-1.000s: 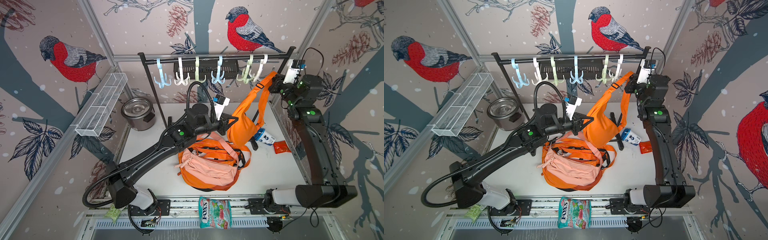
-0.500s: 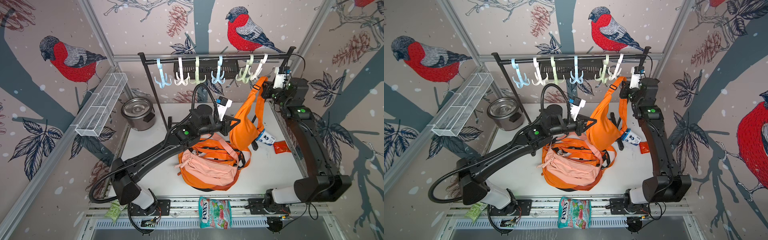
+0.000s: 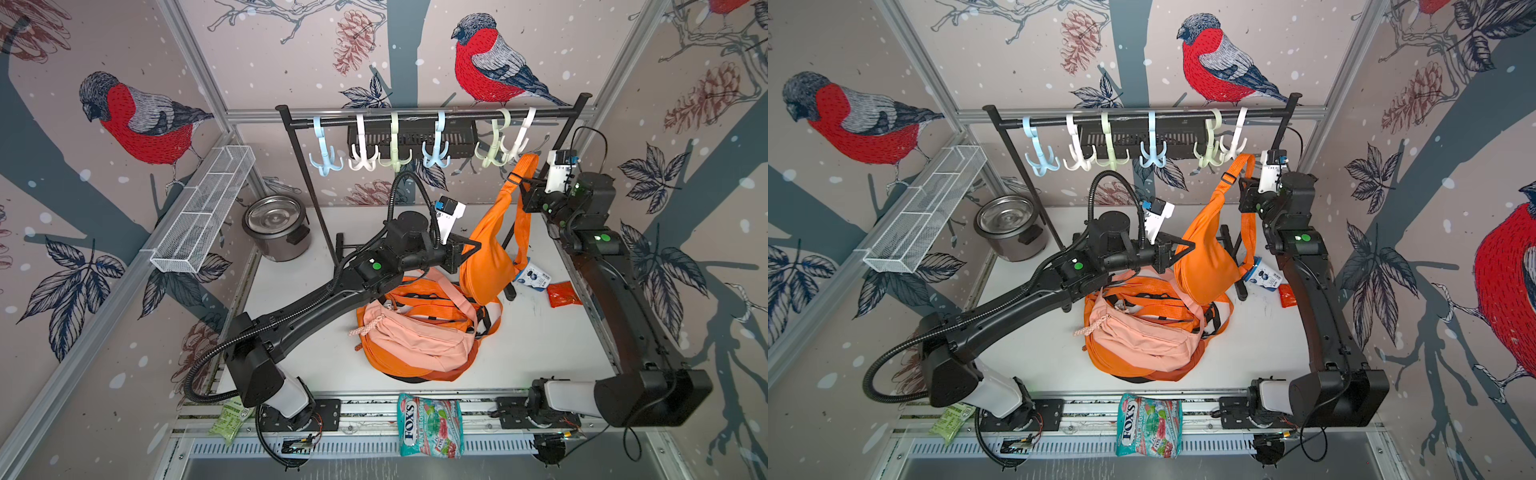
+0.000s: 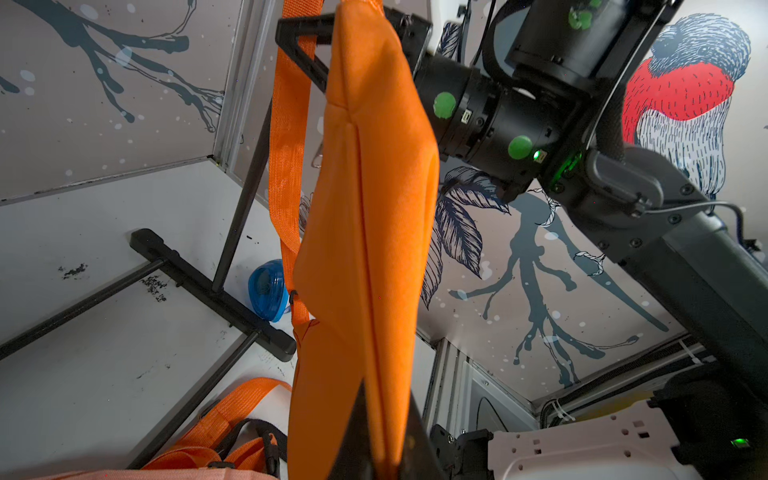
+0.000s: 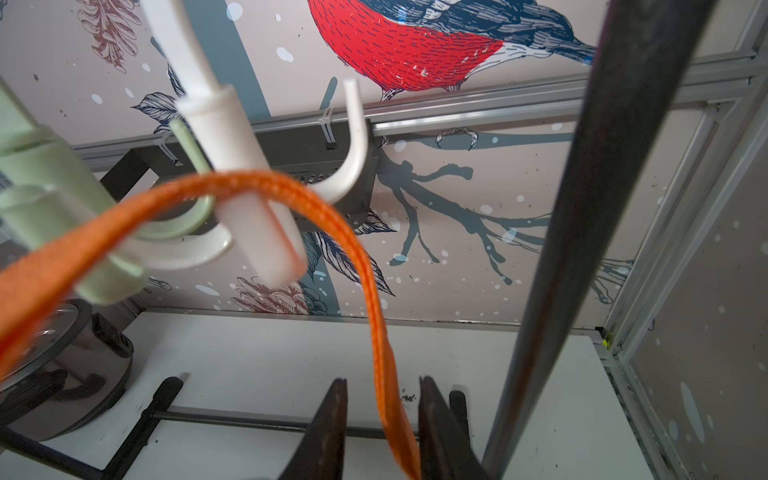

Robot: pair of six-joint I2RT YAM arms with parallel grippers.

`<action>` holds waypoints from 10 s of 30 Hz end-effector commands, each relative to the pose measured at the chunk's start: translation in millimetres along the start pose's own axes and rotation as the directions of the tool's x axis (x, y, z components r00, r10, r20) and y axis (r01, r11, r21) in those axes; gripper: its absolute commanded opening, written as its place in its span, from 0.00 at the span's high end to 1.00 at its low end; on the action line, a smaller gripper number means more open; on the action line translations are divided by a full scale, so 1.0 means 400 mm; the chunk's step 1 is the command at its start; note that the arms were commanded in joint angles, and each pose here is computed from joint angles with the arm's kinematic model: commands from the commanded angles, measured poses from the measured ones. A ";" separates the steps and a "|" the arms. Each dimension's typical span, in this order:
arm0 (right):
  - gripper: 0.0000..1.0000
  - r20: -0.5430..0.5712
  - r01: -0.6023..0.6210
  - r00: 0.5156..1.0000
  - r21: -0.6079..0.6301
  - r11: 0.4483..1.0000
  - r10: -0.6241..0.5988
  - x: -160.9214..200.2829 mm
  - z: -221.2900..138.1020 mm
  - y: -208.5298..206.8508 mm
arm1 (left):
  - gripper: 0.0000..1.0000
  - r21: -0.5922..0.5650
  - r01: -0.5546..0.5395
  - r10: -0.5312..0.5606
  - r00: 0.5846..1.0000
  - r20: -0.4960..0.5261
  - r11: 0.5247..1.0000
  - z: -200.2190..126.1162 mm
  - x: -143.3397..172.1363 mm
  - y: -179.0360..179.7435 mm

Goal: Hang the bag on a hook
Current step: Hang the bag on the hook, then pick up the bag from the bag, then hang the bag on the hook.

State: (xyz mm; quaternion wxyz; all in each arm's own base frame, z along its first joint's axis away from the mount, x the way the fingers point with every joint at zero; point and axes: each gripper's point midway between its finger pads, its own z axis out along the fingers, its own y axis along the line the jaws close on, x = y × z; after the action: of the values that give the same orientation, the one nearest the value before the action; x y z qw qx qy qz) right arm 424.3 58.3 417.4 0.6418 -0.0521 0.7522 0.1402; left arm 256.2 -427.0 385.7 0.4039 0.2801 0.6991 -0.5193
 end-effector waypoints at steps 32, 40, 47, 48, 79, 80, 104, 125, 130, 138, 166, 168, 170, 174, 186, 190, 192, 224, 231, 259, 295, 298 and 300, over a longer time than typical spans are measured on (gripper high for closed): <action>0.93 0.145 0.005 0.989 -0.013 1.000 -0.003 -0.149 0.041 -0.026 | 1.00 0.044 0.068 -0.071 0.996 0.062 0.997 0.019 -0.078 0.009; 0.87 0.142 -0.006 0.990 0.012 1.000 0.004 -0.131 0.027 -0.026 | 1.00 0.044 0.099 -0.101 0.995 0.028 0.994 0.041 -0.037 0.033; 0.79 0.141 -0.015 0.990 0.049 0.999 0.008 -0.121 0.004 -0.037 | 1.00 0.028 0.119 -0.119 0.993 -0.014 0.992 0.065 0.004 0.060; 0.78 0.139 -0.020 0.990 0.053 0.998 0.012 -0.116 -0.003 -0.037 | 1.00 0.026 0.117 -0.117 0.993 -0.014 0.993 0.066 0.004 0.062; 0.49 0.256 -0.092 0.966 0.193 0.977 0.040 -0.023 -0.315 -0.029 | 1.00 0.084 0.109 -0.089 0.973 -0.211 0.991 0.329 0.081 0.080; 0.48 0.257 -0.091 0.966 0.190 0.978 0.040 -0.024 -0.318 -0.026 | 1.00 0.075 0.107 -0.089 0.973 -0.213 0.991 0.330 0.080 0.084; 0.28 0.061 0.132 0.990 -0.029 0.991 -0.130 0.134 -0.314 0.198 | 0.29 -0.127 0.034 -0.045 0.996 -0.080 0.991 0.074 0.019 0.161; 0.23 -0.118 0.233 0.950 -0.343 0.910 -0.288 0.322 -0.352 0.436 | 0.28 -0.275 0.037 -0.006 0.994 0.113 0.961 -0.281 0.008 0.172; 0.19 -0.202 0.278 0.890 -0.470 0.838 -0.409 0.446 -0.369 0.532 | 0.28 -0.361 0.087 -0.027 0.985 0.169 0.928 -0.372 0.044 0.210; 0.15 -0.344 0.223 0.720 -0.708 0.670 -0.603 0.708 -0.454 0.672 | 0.28 -0.442 0.196 -0.121 0.974 0.192 0.875 -0.480 0.170 0.282; 0.98 -0.334 0.179 0.766 -0.709 0.682 -0.549 0.745 -0.407 0.742 | 0.27 -0.383 0.205 -0.073 0.940 0.332 0.901 -0.593 0.135 0.190; 0.98 -0.286 0.170 0.842 -0.665 0.727 -0.458 0.660 -0.392 0.724 | 0.26 -0.367 0.208 -0.077 0.937 0.341 0.907 -0.597 0.124 0.176; 0.98 -0.236 0.144 0.902 -0.623 0.768 -0.361 0.581 -0.382 0.696 | 0.25 -0.345 0.202 -0.075 0.934 0.349 0.917 -0.599 0.112 0.159; 0.97 -0.111 0.087 0.977 -0.573 0.815 -0.182 0.451 -0.377 0.632 | 0.24 -0.251 0.194 -0.100 0.934 0.344 0.948 -0.580 0.100 0.119; 0.97 -0.038 0.097 0.991 -0.483 0.870 -0.131 0.382 -0.351 0.582 | 0.21 -0.024 0.189 -0.181 0.964 0.196 0.982 -0.375 0.123 0.044; 0.97 -0.028 0.127 0.987 -0.466 0.876 -0.159 0.390 -0.350 0.603 | 0.20 0.016 0.194 -0.193 0.964 0.184 0.981 -0.325 0.107 0.036; 0.97 -0.022 0.145 0.985 -0.458 0.877 -0.174 0.396 -0.350 0.615 | 0.20 0.019 0.190 -0.191 0.966 0.173 0.982 -0.302 0.104 0.032; 0.23 0.093 0.063 0.995 -0.266 0.962 -0.039 0.323 -0.377 0.388 | 1.00 -0.076 -0.060 0.061 0.998 0.012 0.995 -0.293 0.037 0.041; 0.19 -0.024 -0.064 0.998 -0.358 0.932 0.060 0.427 -0.279 0.328 | 1.00 -0.044 -0.087 0.088 0.996 0.016 0.995 -0.319 0.028 0.006; 0.19 -0.219 -0.088 0.974 -0.587 0.804 -0.053 0.660 -0.091 0.432 | 1.00 -0.020 -0.116 0.117 0.991 0.065 0.993 -0.394 0.015 -0.055; 0.98 -0.005 0.004 1.000 0.059 0.998 -0.004 0.172 -0.118 0.188 | 1.00 -0.019 -0.197 0.183 0.867 0.464 0.980 -0.480 0.049 -0.090; 0.98 0.021 0.022 1.000 0.083 0.996 -0.024 0.097 -0.122 0.182 | 1.00 0.003 -0.190 0.159 0.834 0.529 0.982 -0.492 0.031 -0.097; 0.98 0.032 0.028 0.999 0.095 0.995 -0.031 0.052 -0.117 0.176 | 1.00 0.026 -0.187 0.141 0.818 0.557 0.982 -0.491 0.017 -0.105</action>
State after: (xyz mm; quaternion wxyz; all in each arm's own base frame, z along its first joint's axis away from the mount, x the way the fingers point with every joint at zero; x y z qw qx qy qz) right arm 352.9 125.6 407.3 0.6627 -0.0323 0.7362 0.1330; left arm 169.0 -264.3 384.0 0.5744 0.2254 0.5777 -0.5343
